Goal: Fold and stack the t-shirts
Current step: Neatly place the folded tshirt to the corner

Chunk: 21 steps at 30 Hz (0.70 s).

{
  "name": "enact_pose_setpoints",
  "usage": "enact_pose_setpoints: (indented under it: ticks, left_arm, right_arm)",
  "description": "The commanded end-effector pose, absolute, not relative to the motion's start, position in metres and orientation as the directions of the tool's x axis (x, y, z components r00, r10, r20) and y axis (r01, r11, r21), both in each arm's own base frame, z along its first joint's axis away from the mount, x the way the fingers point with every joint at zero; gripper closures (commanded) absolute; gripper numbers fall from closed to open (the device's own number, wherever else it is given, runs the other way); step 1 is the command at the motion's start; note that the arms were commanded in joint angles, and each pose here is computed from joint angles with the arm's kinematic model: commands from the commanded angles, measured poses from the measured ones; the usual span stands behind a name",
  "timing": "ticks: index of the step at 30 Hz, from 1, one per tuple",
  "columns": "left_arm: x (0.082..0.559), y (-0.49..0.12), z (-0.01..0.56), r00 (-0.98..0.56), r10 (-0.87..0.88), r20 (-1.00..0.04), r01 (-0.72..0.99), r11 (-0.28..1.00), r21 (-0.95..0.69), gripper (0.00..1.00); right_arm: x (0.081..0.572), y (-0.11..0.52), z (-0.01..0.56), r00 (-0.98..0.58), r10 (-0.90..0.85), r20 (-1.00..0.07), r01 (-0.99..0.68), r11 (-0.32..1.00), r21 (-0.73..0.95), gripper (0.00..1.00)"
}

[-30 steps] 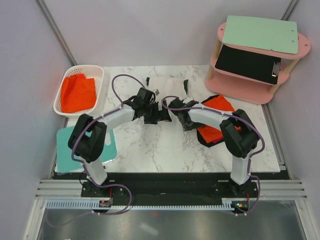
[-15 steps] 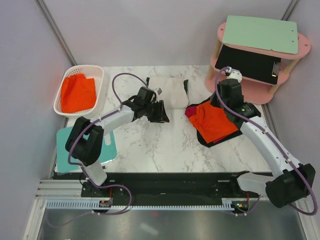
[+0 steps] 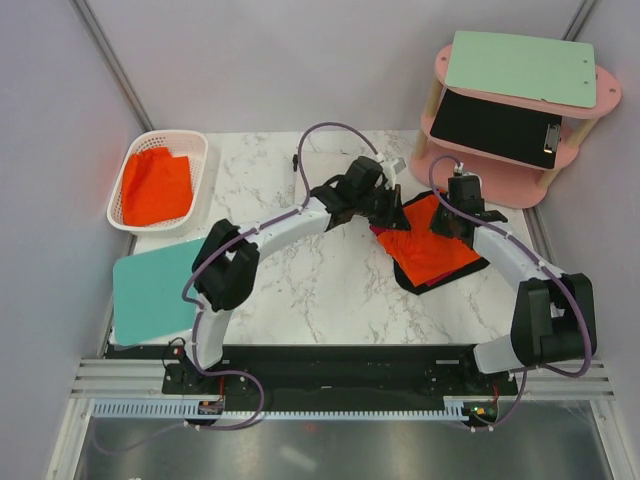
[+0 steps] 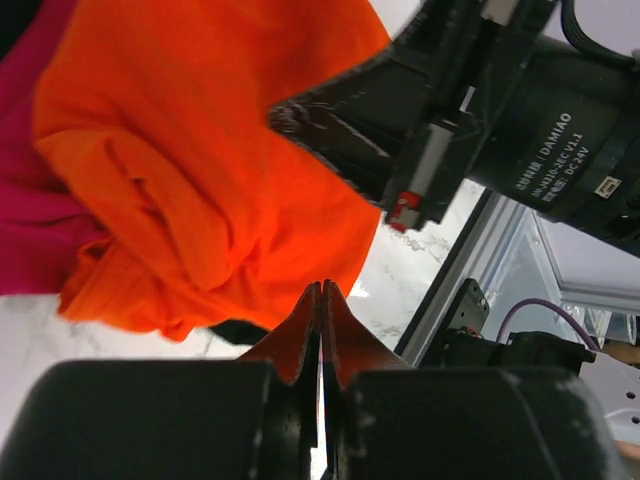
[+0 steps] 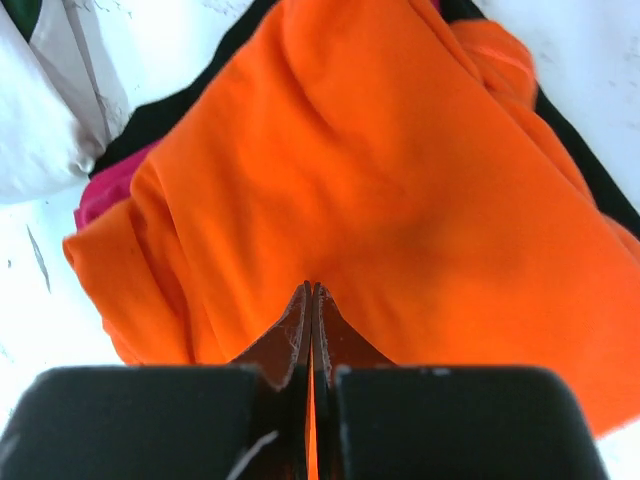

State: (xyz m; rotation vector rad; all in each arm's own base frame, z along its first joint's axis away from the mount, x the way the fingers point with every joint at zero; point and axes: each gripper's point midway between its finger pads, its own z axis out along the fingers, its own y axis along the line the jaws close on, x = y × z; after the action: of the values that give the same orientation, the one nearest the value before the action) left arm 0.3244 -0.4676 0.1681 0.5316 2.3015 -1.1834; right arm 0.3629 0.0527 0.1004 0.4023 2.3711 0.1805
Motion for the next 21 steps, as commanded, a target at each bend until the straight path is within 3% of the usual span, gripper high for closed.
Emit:
enact_pose_setpoints:
  ticks: [1, 8, 21]
  left_arm:
    - [0.325, -0.504, 0.17, -0.822, 0.098, -0.562, 0.536, 0.468, -0.702, 0.98]
    - [0.352, -0.509, 0.112, -0.845, 0.079, -0.529, 0.473, 0.572, -0.67, 0.98]
    - [0.382, -0.452, 0.075, -0.869, -0.003, -0.495, 0.348, 0.706, -0.617, 0.98]
  right_arm:
    - [0.402, 0.062, 0.119, -0.631, 0.345, -0.695, 0.18, 0.936, 0.302, 1.0]
    - [0.428, 0.062, 0.112, -0.623, 0.361, -0.694, 0.179, 0.929, 0.323, 1.0]
    - [0.44, 0.039, 0.098, -0.615, 0.375, -0.694, 0.237, 0.927, 0.291, 1.0]
